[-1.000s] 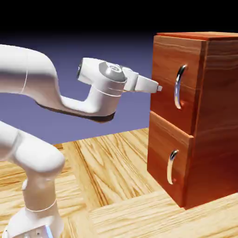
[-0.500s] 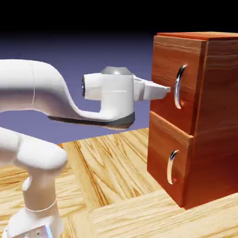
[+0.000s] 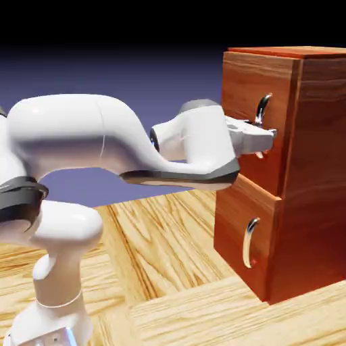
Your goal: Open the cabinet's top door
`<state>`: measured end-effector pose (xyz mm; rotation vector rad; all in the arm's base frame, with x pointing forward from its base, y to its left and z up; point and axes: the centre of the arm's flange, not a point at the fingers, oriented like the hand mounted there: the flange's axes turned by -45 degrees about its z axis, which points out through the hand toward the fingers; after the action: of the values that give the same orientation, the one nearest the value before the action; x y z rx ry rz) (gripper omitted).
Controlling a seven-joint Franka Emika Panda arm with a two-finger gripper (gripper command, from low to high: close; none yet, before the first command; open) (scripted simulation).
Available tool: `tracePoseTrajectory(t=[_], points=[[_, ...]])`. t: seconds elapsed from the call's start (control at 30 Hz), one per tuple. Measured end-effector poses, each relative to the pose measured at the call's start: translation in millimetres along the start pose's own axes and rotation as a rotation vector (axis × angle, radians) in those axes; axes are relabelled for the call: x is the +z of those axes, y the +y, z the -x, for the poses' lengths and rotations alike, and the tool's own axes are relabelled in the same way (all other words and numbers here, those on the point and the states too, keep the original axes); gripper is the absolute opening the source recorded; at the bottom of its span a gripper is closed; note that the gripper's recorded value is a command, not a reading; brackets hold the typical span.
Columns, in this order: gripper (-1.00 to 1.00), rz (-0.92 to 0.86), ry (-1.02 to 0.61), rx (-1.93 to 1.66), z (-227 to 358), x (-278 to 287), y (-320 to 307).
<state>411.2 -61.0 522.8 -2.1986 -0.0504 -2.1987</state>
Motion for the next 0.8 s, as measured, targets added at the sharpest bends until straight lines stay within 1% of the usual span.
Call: tracePoseTrajectory(t=[0.37,0.8], points=[[-1.00,0.232,0.000,-0.001,0.0,-50.3,-39.6],[-1.00,0.439,0.000,-0.001,0.0,-86.6,-83.9]])
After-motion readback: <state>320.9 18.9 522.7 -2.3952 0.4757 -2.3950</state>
